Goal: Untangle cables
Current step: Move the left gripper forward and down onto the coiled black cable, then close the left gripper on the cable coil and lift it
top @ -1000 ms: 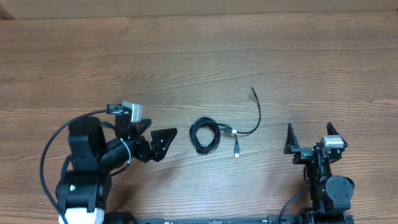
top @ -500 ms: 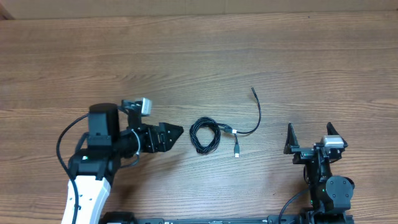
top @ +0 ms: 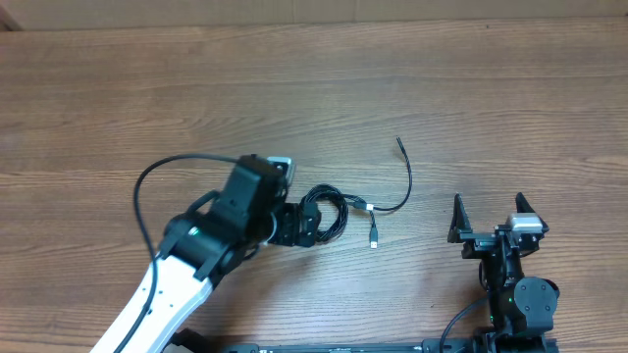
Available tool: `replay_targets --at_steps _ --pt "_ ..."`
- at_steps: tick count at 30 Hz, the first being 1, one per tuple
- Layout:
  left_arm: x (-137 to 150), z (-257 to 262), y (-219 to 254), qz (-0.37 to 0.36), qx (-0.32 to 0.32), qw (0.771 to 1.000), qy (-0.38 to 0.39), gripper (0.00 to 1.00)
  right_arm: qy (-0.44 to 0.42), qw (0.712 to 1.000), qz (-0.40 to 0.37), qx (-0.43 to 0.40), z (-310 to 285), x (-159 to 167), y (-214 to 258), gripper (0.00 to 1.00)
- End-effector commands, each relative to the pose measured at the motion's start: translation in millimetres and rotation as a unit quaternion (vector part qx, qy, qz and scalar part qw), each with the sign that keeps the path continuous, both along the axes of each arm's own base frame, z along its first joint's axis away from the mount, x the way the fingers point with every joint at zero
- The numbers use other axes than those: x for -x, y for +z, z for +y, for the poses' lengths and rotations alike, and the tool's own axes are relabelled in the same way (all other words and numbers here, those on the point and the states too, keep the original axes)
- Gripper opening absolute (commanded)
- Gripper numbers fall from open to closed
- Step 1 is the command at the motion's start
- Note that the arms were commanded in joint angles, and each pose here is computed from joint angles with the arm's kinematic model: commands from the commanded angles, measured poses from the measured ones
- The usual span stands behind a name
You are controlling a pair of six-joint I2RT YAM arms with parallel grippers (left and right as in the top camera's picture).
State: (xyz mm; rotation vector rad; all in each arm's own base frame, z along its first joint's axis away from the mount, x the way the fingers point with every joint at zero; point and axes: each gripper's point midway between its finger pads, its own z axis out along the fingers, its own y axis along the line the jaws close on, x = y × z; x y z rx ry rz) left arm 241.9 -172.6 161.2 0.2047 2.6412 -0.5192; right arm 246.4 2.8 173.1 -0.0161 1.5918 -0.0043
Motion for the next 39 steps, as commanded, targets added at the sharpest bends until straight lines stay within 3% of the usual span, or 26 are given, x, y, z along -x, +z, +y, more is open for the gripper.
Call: replay_targets --at_steps 1,10,18,26,31,34,36,39 --pt "-9.7 -6.7 -3.7 -0.001 -0.022 1.000 0.009 1.00 -0.001 1.000 0.000 0.002 -0.1 -0.1 -2.8 1.00" --pt "-6.1 -19.6 -41.3 0.066 -0.042 0.997 0.026 0.97 -0.001 1.000 0.000 0.002 -0.1 -0.1 -2.8 1.00" --pt "-12.8 -36.6 -61.8 0.075 -0.048 0.993 0.075 0.69 -0.001 1.000 0.000 0.002 -0.1 -0.1 -2.8 1.00" --pt "-23.7 -22.9 -105.7 0.101 -0.103 0.976 0.163 0.69 -0.001 1.000 0.000 0.002 -0.1 -0.1 -2.8 1.00" --pt "-27.5 -28.0 -130.7 0.117 -0.114 0.973 0.163 0.52 0.000 1.000 0.000 0.002 0.0 -0.1 -2.8 1.00" --pt "-23.8 -24.9 -147.1 0.137 -0.128 0.966 0.178 0.34 -0.001 1.000 0.000 0.002 -0.1 -0.1 -2.8 1.00" --pt "-21.4 -23.6 -156.2 0.149 -0.134 0.961 0.189 0.14 -0.001 1.000 0.000 0.002 -0.1 -0.1 -2.8 1.00" --pt "-20.5 -22.4 -156.9 0.151 -0.137 0.961 0.188 0.06 -0.001 1.000 0.000 0.002 -0.1 -0.1 -2.8 1.00"
